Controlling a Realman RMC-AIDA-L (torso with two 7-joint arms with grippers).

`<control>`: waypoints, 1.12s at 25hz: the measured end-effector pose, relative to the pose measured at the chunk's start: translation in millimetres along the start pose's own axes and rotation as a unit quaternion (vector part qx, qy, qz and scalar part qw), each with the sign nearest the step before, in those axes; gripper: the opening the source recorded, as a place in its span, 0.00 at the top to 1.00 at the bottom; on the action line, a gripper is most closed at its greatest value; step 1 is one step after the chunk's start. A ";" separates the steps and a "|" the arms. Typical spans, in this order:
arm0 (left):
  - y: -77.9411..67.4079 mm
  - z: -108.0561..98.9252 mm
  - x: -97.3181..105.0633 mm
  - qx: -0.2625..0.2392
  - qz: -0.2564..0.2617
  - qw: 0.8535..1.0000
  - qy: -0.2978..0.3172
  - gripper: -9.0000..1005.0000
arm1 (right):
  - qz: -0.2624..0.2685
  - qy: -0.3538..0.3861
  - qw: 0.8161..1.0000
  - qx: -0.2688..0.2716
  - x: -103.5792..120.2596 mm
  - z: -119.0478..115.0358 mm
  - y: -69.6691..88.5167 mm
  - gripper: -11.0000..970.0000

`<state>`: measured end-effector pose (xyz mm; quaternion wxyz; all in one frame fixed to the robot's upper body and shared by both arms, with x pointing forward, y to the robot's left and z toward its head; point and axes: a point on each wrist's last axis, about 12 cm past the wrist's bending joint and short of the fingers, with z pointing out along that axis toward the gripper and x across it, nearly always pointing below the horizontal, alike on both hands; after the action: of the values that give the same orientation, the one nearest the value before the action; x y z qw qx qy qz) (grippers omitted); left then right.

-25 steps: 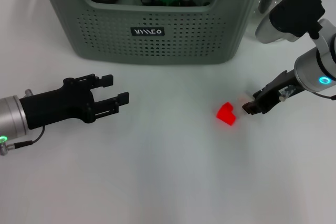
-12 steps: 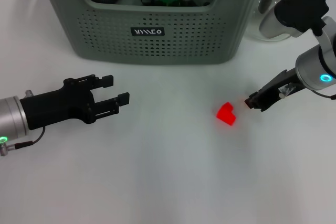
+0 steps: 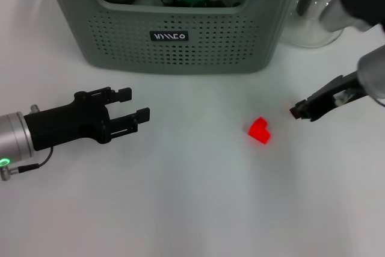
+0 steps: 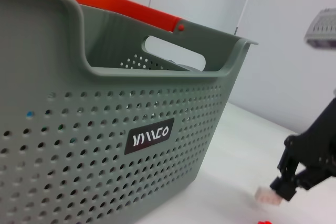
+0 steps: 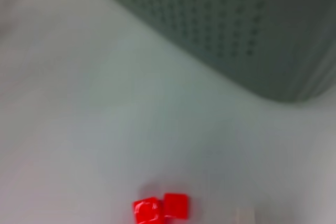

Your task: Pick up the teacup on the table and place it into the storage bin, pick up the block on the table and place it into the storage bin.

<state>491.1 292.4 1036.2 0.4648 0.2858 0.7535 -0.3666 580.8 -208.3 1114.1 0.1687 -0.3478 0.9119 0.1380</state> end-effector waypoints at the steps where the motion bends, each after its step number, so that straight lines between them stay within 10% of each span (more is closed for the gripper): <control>1: -0.3 0.0 0.2 0.001 0.000 1.000 0.000 0.33 | 0.002 -0.008 1.000 -0.002 0.3 -7.0 0.0 0.88; 15: 0.5 -1.7 1.5 -0.005 -0.002 1.000 0.001 0.33 | -0.070 -0.307 0.945 -0.093 -16.9 -159.9 10.2 0.89; 28: 0.4 0.0 -0.5 0.000 0.001 1.000 0.000 0.33 | -0.096 -0.290 0.951 0.041 -187.1 -88.4 23.8 0.89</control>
<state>491.6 292.6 1036.5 0.4655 0.2859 0.7533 -0.3662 677.0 -113.8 1272.8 0.4525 -0.3719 0.7907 0.1780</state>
